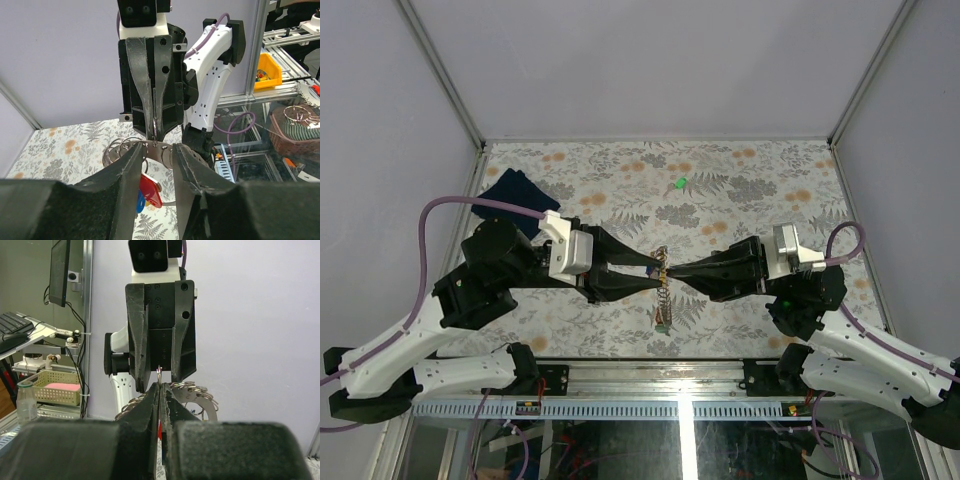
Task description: Put the keys on the keyring
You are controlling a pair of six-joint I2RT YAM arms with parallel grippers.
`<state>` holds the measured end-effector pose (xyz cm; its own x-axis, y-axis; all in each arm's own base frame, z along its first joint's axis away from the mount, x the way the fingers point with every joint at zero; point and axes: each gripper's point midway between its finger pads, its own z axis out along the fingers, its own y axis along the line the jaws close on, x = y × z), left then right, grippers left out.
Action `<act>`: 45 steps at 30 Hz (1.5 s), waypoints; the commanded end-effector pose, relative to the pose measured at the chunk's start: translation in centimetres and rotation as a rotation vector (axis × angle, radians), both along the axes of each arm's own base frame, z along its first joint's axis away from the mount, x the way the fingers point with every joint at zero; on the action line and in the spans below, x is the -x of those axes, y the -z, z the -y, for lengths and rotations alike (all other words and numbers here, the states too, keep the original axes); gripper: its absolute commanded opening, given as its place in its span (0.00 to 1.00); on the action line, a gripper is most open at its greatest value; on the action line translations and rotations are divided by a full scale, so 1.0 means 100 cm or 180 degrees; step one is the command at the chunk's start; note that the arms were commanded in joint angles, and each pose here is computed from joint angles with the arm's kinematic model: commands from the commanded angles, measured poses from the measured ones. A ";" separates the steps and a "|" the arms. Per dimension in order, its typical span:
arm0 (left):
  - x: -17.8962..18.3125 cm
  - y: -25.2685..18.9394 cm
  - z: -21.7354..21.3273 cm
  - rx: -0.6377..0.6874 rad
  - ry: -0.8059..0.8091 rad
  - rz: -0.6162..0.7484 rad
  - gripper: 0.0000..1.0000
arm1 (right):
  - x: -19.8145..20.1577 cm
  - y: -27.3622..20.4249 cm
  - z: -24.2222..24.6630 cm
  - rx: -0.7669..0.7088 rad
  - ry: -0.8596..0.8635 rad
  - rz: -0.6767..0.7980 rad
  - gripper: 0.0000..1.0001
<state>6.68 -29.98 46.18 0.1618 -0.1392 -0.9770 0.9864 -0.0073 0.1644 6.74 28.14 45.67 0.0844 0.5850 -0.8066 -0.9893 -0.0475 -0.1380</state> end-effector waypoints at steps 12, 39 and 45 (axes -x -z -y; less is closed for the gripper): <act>0.003 -0.018 0.002 0.0214 0.0067 0.0104 0.20 | 0.006 -0.016 0.009 -0.0177 0.0054 0.0171 0.00; 0.007 -0.011 0.003 -0.0061 0.0161 0.0132 0.00 | 0.001 0.008 0.013 0.0637 0.0486 0.0557 0.30; 0.007 -0.009 0.005 -0.0083 0.0176 0.0116 0.00 | 0.003 0.008 0.010 0.0635 0.0410 0.0570 0.29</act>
